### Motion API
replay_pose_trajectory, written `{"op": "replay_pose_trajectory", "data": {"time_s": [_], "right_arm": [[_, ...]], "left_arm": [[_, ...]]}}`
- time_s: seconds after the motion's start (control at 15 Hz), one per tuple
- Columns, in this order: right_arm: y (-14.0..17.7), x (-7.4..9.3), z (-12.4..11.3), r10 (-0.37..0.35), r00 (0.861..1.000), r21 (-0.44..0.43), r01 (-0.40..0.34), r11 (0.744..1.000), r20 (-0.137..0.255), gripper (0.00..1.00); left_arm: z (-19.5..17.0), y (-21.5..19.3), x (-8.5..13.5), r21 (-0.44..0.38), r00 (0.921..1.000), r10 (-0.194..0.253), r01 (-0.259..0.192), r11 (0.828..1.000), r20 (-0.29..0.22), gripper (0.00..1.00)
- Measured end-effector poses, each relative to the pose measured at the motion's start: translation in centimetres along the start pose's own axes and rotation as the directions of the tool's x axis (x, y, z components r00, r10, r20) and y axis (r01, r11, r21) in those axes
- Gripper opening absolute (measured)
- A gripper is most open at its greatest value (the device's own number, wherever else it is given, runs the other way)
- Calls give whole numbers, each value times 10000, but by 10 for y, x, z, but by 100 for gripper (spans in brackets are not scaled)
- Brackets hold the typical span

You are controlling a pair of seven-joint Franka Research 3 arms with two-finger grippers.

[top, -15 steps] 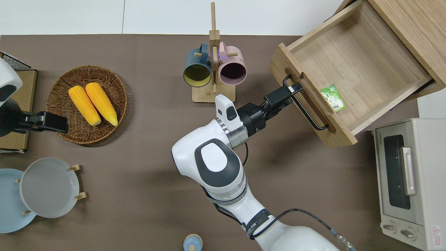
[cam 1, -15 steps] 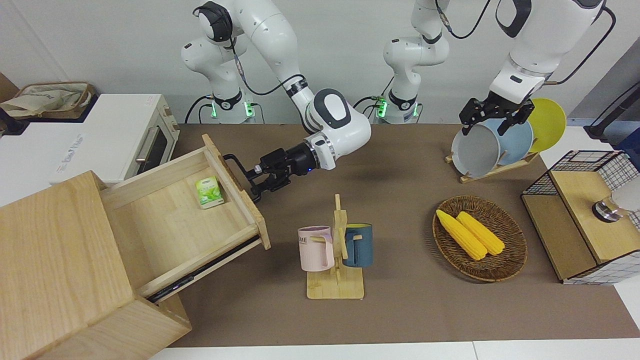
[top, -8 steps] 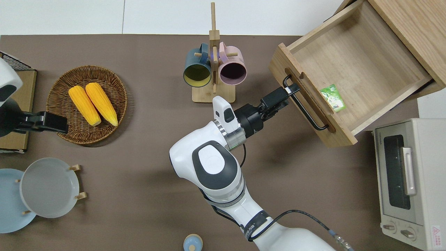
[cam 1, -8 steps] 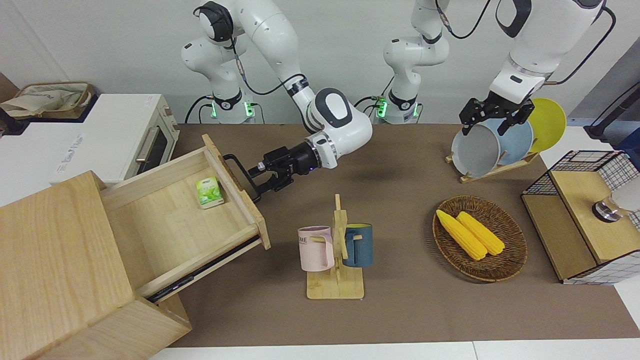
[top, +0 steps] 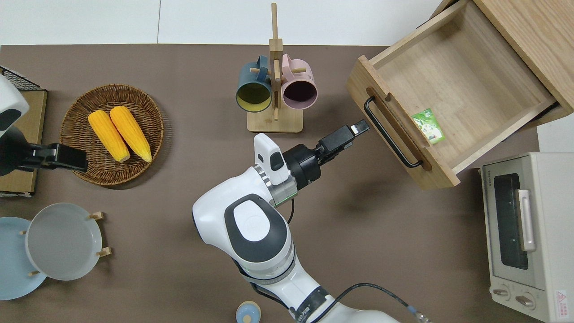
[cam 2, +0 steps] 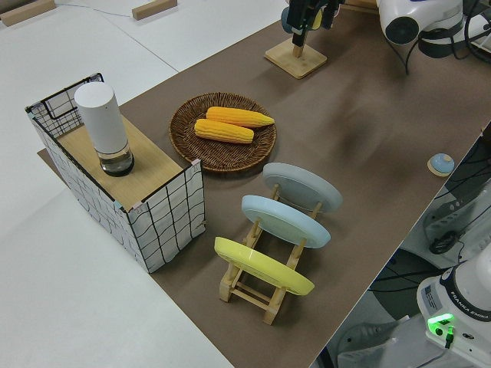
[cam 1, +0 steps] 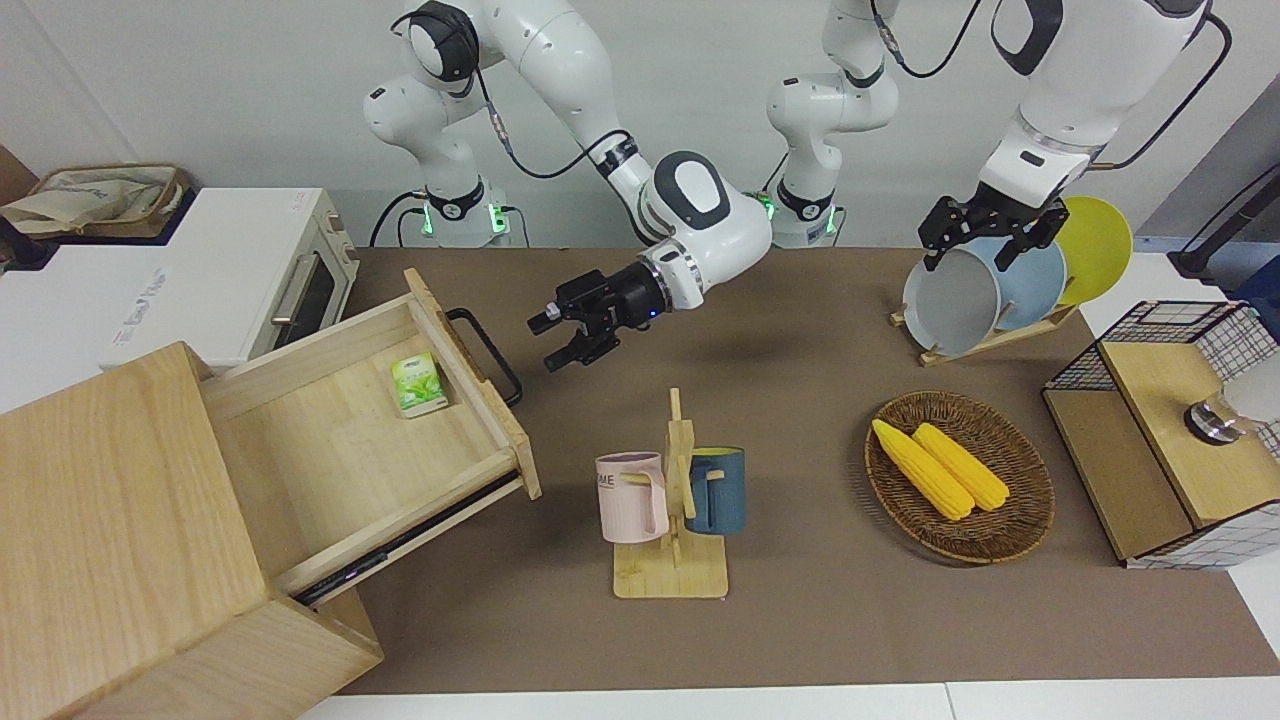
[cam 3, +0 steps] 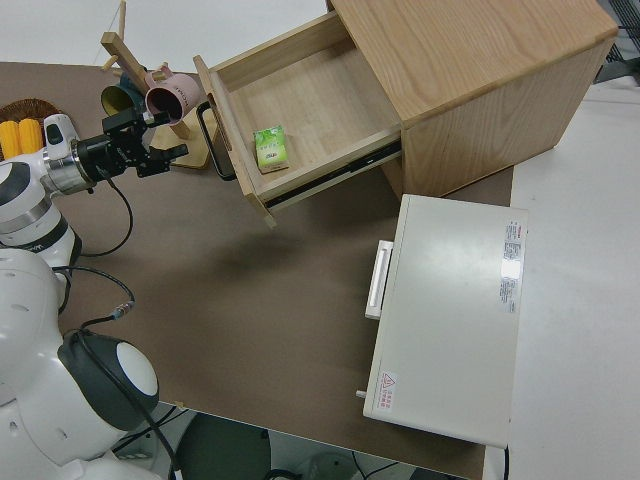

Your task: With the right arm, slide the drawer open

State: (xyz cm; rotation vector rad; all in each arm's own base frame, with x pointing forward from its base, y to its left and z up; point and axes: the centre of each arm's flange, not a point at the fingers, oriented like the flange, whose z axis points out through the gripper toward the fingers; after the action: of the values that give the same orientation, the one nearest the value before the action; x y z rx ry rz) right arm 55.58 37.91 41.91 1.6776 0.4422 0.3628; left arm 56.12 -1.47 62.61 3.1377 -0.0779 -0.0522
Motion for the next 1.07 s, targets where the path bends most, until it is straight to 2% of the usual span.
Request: {"op": "replay_pose_trajectory", "data": {"time_s": [0.13,0.27,0.47,0.53,0.67,0.8,0.93,1.07], "right_arm": [[9,0,-11,510,9985,749,-522,9958,187,99],[19,0,-21,975,9940,1671,-1044,9804,493,99],[45,-6,-29,1446,9828,3049,-1734,9365,1146,99],[57,-8,-28,1609,9770,3579,-2014,9118,1397,99],[81,-14,-17,1828,9633,4631,-2556,8487,1966,99],[106,-19,7,2017,9430,5614,-3207,7629,2647,99],[143,-28,44,2163,9096,6607,-4076,6303,3547,99],[163,-35,64,2052,8973,7132,-4361,5488,3908,99]], "left_arm": [[0,0,0,0,10000,0,0,10000,0,100],[0,0,0,0,10000,0,0,10000,0,100],[0,0,0,0,10000,0,0,10000,0,100],[0,0,0,0,10000,0,0,10000,0,100],[0,0,0,0,10000,0,0,10000,0,100],[0,0,0,0,10000,0,0,10000,0,100],[0,0,0,0,10000,0,0,10000,0,100],[0,0,0,0,10000,0,0,10000,0,100]]}}
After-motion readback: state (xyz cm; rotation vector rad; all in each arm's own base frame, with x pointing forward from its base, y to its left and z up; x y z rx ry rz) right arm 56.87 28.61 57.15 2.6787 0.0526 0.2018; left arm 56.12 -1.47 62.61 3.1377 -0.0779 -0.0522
